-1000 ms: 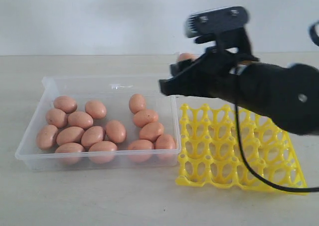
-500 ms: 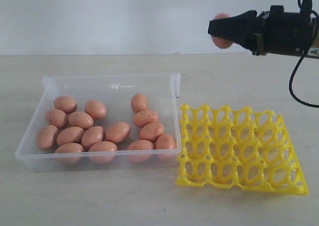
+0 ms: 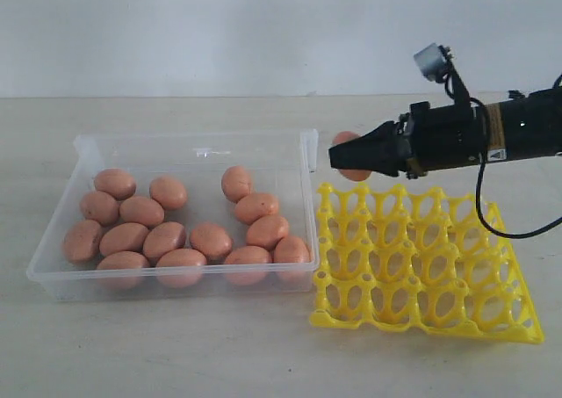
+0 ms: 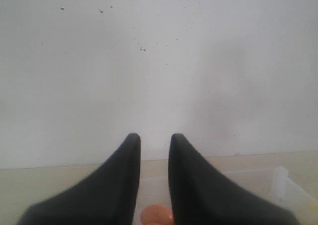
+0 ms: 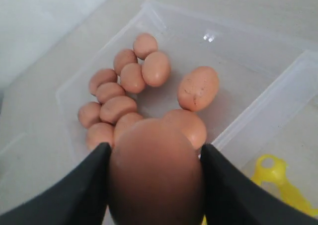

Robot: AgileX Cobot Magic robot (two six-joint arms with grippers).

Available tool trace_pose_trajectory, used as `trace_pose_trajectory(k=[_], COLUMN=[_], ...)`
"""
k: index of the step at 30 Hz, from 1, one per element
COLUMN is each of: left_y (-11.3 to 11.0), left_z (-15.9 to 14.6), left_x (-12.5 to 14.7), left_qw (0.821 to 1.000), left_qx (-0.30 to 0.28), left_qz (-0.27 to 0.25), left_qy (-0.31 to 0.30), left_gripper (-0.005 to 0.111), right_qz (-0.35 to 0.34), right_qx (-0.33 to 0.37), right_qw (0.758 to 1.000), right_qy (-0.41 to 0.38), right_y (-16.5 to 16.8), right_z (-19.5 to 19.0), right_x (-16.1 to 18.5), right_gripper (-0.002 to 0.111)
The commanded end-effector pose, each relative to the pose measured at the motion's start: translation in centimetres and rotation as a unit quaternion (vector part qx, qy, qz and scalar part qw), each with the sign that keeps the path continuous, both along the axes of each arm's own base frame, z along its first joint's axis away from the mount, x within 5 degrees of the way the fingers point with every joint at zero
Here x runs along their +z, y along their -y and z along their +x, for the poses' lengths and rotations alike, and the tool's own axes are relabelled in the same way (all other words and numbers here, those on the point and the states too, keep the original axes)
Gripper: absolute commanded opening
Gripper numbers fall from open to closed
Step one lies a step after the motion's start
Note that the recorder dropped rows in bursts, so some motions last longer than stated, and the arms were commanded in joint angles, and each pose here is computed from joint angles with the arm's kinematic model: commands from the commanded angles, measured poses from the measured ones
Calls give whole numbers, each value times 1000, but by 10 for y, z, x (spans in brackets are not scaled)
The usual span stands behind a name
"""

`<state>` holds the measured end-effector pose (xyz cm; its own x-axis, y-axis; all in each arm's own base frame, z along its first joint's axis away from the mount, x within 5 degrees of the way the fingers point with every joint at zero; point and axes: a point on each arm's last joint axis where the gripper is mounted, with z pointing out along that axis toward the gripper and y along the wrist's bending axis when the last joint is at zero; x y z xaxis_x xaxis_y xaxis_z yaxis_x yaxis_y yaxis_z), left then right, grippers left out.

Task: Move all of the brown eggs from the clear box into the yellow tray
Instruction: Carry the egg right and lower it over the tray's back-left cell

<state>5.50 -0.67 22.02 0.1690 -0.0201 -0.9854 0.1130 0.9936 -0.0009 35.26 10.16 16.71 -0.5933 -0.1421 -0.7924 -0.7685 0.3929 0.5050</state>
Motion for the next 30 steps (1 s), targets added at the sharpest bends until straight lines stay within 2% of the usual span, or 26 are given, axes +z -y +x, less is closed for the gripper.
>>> trace_pose_trajectory(k=[1, 4, 13, 30], left_y=[0, 0, 0, 0], left_z=[-1, -1, -1, -1], left_x=[2, 2, 2, 2], left_qw=[1000, 1000, 1000, 1000], left_qx=[-4, -4, -4, -4], left_qz=[-8, -8, -8, -8], left_qy=[9, 9, 9, 9], left_gripper=[22, 22, 22, 22], right_qz=[-88, -128, -128, -113], right_qx=[-22, -46, -54, -53], right_qw=[994, 989, 985, 987], right_qy=[53, 62, 106, 100], right_y=[-17, -18, -17, -22], right_z=[6, 10, 14, 14], right_x=[-9, -14, -11, -14], right_gripper=[0, 0, 0, 0])
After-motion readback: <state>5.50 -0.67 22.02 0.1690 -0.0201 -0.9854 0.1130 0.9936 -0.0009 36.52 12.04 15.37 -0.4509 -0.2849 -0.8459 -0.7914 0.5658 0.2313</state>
